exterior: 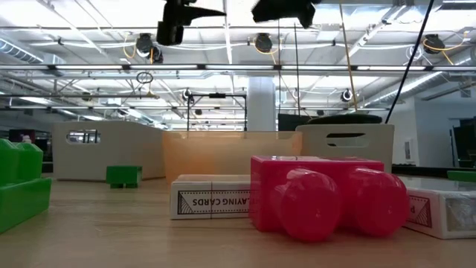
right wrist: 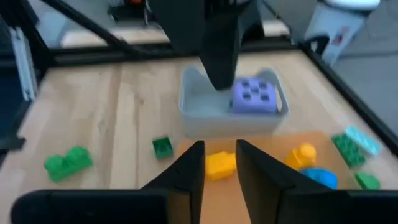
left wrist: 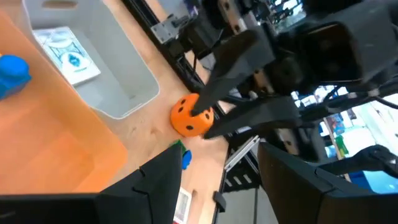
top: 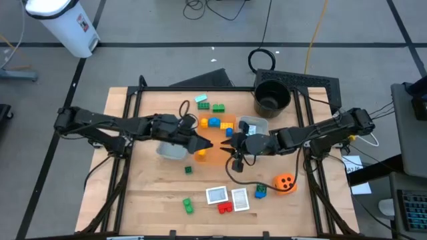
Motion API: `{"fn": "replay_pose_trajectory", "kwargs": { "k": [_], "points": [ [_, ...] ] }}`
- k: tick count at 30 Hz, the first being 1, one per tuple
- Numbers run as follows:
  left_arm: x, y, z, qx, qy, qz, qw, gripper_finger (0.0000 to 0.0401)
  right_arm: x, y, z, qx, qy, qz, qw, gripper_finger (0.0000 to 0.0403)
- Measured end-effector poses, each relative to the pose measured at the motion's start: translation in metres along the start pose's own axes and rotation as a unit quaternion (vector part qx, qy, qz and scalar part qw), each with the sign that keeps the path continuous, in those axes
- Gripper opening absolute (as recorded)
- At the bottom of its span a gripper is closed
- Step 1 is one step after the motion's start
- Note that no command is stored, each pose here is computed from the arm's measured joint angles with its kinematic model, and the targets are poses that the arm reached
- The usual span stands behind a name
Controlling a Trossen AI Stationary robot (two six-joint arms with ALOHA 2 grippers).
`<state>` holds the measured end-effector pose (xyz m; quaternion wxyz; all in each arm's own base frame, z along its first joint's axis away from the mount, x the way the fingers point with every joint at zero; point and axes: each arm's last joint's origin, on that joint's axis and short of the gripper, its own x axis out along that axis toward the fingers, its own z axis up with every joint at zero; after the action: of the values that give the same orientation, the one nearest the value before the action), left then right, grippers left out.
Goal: Pick & Place Toys
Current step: Put the yellow game piece into the orange bin
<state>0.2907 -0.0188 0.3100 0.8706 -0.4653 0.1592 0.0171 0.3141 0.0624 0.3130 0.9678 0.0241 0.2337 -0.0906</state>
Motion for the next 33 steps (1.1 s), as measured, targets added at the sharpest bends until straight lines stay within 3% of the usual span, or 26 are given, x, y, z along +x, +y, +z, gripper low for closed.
{"fn": "replay_pose_trajectory", "kwargs": {
  "k": [13, 24, 33],
  "points": [
    [-0.006, 0.000, 0.008, 0.033, -0.012, -0.004, 0.999, 0.0214, 0.001, -0.005, -0.007, 0.026, 0.035, -0.013, 0.999, 0.0067],
    [-0.006, 0.000, 0.007, 0.066, -0.004, -0.010, 0.998, 0.0214, 0.001, -0.003, 0.004, 0.014, -0.015, -0.001, 1.000, 0.0070],
    [-0.007, 0.006, 0.016, 0.122, -0.005, -0.010, 0.992, 0.0214, 0.003, -0.006, 0.011, 0.039, -0.046, 0.007, 0.998, 0.0077]
  ]
}}
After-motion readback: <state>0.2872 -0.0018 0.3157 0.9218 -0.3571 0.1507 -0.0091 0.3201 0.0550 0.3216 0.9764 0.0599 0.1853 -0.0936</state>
